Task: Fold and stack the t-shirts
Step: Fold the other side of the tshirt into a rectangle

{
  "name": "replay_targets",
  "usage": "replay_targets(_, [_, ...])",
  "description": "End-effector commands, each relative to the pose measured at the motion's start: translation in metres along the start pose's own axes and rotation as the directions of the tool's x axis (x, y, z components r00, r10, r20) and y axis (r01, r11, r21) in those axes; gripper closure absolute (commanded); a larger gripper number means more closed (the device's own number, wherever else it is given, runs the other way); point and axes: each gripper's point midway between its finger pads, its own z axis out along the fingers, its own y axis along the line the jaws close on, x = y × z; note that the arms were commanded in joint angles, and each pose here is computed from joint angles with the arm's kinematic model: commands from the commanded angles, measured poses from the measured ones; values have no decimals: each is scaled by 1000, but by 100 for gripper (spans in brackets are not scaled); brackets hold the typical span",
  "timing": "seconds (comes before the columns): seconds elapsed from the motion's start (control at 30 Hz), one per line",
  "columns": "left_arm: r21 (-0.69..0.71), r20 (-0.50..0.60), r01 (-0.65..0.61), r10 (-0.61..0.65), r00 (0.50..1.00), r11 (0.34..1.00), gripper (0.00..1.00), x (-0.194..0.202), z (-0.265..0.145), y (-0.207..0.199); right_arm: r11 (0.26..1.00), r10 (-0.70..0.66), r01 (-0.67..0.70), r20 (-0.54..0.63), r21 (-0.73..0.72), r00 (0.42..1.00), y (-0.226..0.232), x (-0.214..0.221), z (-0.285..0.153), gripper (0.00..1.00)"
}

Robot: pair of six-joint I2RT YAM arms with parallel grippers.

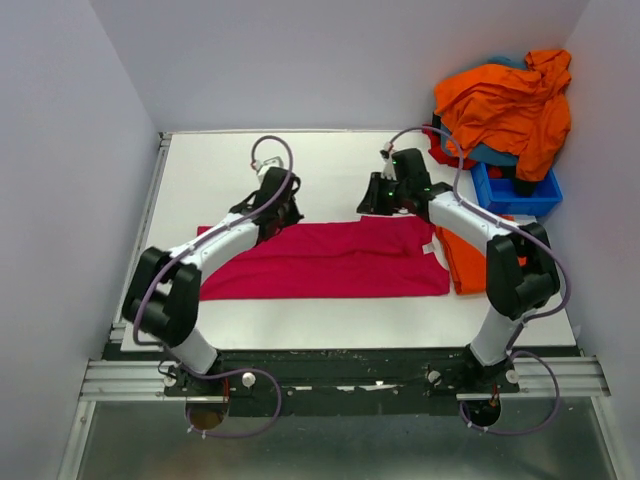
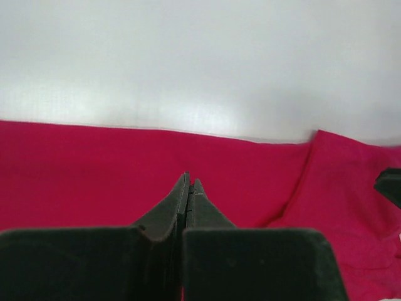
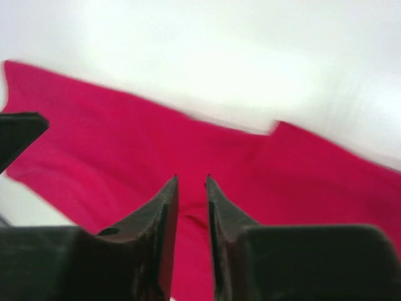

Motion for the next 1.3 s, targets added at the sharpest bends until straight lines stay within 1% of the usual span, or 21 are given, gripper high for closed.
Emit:
replay_targets(0.0, [120, -88, -54, 65, 994, 991, 100, 29, 27, -68, 980, 51, -47, -13, 192, 999, -68, 12, -19, 60])
replay_targets(0.1, [185, -141, -66, 93, 986, 981, 100, 43, 49, -100, 947, 40, -31, -22, 319, 999, -96, 11, -28, 58])
replay_targets(0.2, [212, -174, -71, 109, 979, 975, 100, 48, 67, -115, 914, 30, -14, -31, 406, 999, -114, 8, -33, 58])
replay_targets(0.43, [186, -242, -96, 141, 960, 978, 100, 73, 96, -113, 846, 35, 8, -71, 534, 997, -142, 10, -30, 57])
replay_targets(0.5, [203, -274, -93, 147, 950, 975, 100, 84, 101, -113, 833, 32, 18, -81, 553, 996, -146, 11, -31, 57])
replay_targets(0.63, [203, -293, -101, 159, 943, 974, 100, 92, 110, -112, 804, 29, 35, -99, 593, 995, -157, 12, -29, 56])
replay_targets(0.73, [211, -302, -97, 159, 940, 973, 100, 95, 113, -113, 797, 40, 45, -127, 602, 991, -161, 17, -23, 56])
replay_targets(0.8, [203, -304, -105, 165, 938, 973, 100, 97, 115, -110, 802, 45, 38, -124, 596, 991, -160, 17, -22, 61])
replay_targets(0.87, [194, -298, -115, 170, 939, 974, 100, 96, 116, -108, 810, 43, 30, -110, 586, 993, -157, 18, -24, 70])
replay_targets(0.9, [191, -299, -120, 174, 938, 974, 100, 97, 117, -107, 814, 35, 28, -98, 580, 995, -155, 15, -27, 81])
replay_targets(0.93, [191, -299, -120, 174, 938, 974, 100, 97, 118, -108, 819, 31, 25, -88, 573, 996, -152, 13, -29, 96])
replay_targets(0.97, [185, -304, -122, 175, 937, 975, 100, 99, 119, -106, 820, 28, 24, -82, 571, 996, -150, 12, -32, 99])
replay_targets(1.07, [182, -308, -122, 174, 935, 976, 100, 99, 122, -105, 828, 16, 26, -70, 561, 997, -143, 8, -42, 99])
replay_targets(1.27, [179, -304, -126, 176, 936, 976, 100, 99, 119, -105, 863, 14, 28, -80, 505, 997, -127, 21, -57, 99])
